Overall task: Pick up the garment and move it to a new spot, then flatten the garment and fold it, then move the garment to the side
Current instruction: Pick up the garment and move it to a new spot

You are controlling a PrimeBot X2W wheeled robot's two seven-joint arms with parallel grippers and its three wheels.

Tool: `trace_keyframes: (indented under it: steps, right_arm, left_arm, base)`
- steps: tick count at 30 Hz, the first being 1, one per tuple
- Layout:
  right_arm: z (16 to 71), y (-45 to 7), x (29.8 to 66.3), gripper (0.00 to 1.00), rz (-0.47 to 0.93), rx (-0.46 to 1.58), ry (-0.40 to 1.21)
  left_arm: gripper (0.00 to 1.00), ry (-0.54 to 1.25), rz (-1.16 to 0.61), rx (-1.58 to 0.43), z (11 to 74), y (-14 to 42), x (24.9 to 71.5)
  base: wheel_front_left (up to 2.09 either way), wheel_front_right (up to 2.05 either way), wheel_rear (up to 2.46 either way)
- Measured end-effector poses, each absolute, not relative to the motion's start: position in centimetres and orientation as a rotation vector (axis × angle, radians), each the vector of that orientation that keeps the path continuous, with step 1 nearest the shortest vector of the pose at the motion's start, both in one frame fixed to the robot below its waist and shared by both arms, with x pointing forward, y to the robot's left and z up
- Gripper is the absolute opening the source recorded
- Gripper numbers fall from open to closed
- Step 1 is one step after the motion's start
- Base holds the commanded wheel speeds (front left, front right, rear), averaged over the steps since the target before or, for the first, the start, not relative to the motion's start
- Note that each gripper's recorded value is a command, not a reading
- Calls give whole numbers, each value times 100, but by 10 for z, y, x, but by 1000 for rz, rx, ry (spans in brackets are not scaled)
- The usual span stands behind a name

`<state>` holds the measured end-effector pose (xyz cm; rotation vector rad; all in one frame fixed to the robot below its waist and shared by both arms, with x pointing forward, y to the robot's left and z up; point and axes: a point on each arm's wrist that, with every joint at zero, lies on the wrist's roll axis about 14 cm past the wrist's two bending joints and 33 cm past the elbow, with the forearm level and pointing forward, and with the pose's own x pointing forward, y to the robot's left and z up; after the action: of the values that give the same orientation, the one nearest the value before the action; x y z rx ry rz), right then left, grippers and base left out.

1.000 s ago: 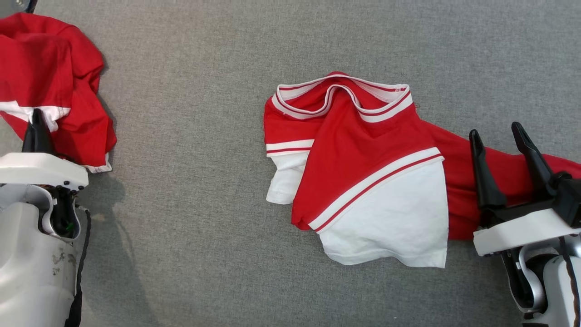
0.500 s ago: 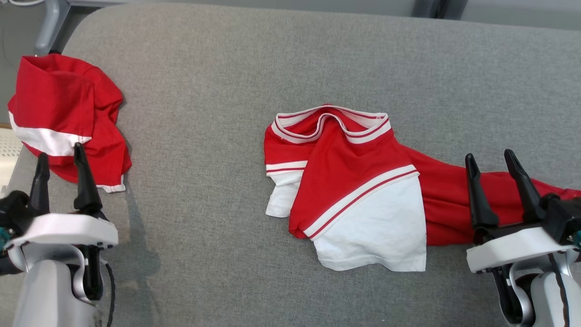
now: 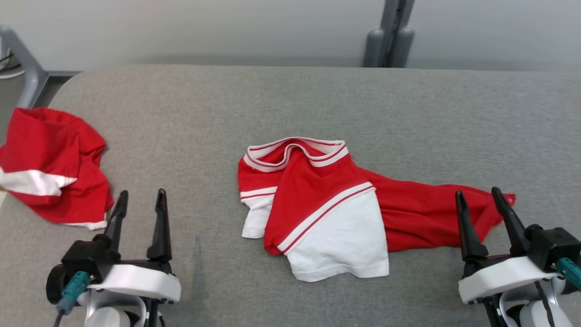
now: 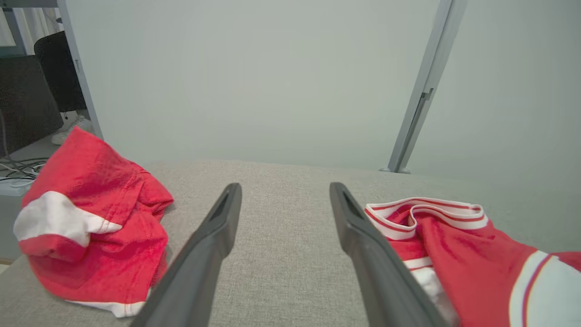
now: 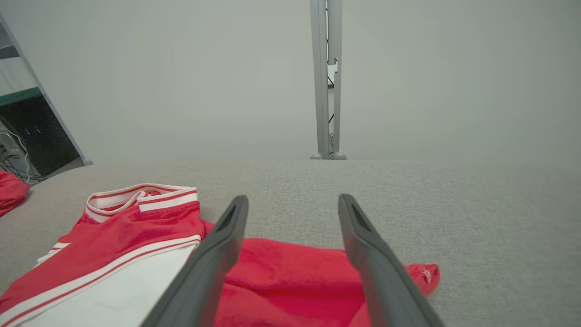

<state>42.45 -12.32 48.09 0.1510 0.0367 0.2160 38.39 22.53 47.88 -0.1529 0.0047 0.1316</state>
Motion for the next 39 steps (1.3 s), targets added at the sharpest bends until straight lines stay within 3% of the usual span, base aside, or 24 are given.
trace_keyframes:
  steps: [8, 18, 39]
  right_arm:
    - [490, -155, 394, 100, 129, 142, 17]
    - [502, -180, 361, 100, 57, 144, -18]
    - [503, -167, 358, 100, 98, 145, -5]
  left_arm:
    - [100, 25, 0, -164, 488, 177, 382]
    - [100, 33, -48, -127, 495, 161, 361]
    - [100, 29, 3, -95, 498, 178, 345]
  base:
    - [0, 0, 0]
    - [0, 0, 0]
    - [0, 0, 0]
